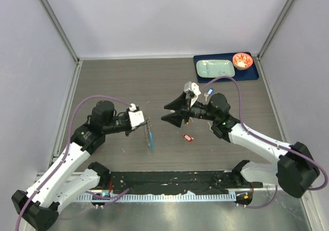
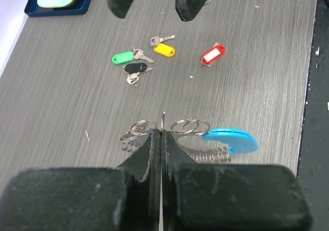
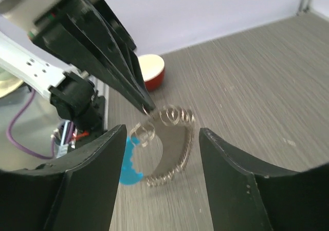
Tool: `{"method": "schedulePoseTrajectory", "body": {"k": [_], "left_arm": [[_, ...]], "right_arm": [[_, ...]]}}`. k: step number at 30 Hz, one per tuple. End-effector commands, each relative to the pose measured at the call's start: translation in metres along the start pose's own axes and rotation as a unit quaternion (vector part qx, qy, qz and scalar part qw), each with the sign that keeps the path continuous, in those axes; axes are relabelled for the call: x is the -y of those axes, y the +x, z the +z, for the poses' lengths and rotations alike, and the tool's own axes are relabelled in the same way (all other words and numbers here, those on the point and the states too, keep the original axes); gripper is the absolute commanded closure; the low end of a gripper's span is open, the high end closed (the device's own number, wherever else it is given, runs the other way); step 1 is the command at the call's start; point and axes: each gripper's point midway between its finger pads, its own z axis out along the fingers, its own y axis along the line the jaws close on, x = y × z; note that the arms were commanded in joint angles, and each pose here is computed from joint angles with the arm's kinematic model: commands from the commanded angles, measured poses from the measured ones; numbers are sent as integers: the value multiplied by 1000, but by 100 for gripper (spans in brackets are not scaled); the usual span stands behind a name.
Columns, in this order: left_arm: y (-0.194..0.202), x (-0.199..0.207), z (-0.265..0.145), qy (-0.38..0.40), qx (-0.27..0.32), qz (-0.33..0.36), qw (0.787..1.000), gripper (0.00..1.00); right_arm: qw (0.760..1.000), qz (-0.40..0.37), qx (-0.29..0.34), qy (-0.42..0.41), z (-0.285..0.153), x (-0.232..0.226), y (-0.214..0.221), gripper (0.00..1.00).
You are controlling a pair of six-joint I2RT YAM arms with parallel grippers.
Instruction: Put the keys on the keyring
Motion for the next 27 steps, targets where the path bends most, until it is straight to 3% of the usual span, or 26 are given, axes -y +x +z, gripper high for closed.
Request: {"method": "schedulePoseTrajectory", "body": {"k": [1, 9, 17, 21, 27], "left_arm": [[-1, -1, -3, -18, -8, 61, 998, 100], [5, 10, 0, -17, -12, 80, 997, 100], [4, 6, 3, -39, 2, 71, 997, 100], [-4, 2, 3, -57, 30, 50, 997, 100], [-8, 4, 4, -67, 46, -25, 996, 100]], "right_arm": [[995, 10, -53, 89, -28, 16, 42, 34], [986, -18, -66, 151, -49, 27, 62, 34], [969, 34, -99, 224, -62, 46, 82, 33], [954, 62, -151, 252, -76, 48, 105, 33], [939, 74, -164, 292, -87, 54, 103, 33]]}}
